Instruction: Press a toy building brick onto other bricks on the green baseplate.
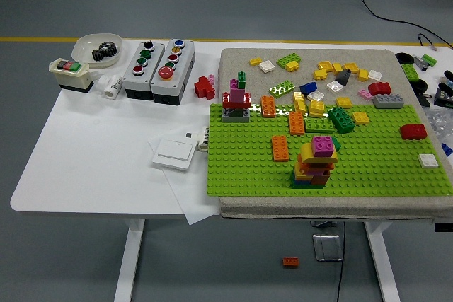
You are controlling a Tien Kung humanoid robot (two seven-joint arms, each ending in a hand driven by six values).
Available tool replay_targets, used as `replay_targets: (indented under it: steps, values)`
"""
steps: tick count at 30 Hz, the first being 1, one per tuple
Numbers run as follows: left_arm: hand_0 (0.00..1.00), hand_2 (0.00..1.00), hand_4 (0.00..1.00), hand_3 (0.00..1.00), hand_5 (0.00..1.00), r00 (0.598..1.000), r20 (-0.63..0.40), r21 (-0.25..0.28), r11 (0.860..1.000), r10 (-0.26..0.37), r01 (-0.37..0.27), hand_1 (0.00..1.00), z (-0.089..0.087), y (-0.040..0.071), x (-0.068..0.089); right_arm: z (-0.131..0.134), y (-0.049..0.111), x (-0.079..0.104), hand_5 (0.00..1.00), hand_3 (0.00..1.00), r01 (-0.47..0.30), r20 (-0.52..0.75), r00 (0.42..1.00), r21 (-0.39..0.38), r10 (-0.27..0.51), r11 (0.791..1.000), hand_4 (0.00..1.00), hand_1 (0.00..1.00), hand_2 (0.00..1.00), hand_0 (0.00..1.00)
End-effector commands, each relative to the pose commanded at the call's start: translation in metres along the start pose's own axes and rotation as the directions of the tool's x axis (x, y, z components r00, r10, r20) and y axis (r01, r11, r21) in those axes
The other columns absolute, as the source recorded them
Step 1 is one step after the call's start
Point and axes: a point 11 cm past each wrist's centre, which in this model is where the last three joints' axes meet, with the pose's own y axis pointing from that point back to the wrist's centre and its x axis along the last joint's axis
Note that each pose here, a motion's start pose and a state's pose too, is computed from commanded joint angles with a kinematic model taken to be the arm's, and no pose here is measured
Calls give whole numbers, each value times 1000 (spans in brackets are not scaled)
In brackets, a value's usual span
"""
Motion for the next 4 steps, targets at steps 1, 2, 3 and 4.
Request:
replay_targets:
  steps: [1, 2, 3, 4]
  values:
    - [805, 770, 643, 584, 660, 1000, 0, 0, 1000, 0, 0, 778, 0, 0, 0, 0, 0, 0, 877, 842, 0, 0, 1000, 0, 0, 1000, 998, 798, 837, 831]
    - [805, 770, 643, 584, 660, 1000, 0, 0, 1000, -1, 1, 778, 0, 0, 0, 0, 0, 0, 877, 842, 0, 0, 1000, -1, 0, 1000, 998, 798, 837, 831]
    - [805, 770, 643, 584, 660, 1000, 1, 0, 1000, -1, 1, 778, 0, 0, 0, 0, 0, 0, 877, 842, 0, -1, 1000, -1, 0, 1000, 998, 798, 837, 831]
    - [805, 770, 643, 584, 660, 1000, 1, 0, 1000, -1, 1, 778, 0, 0, 0, 0, 0, 0, 877, 842, 0, -1, 1000, -1, 0, 1000, 998, 798, 837, 831]
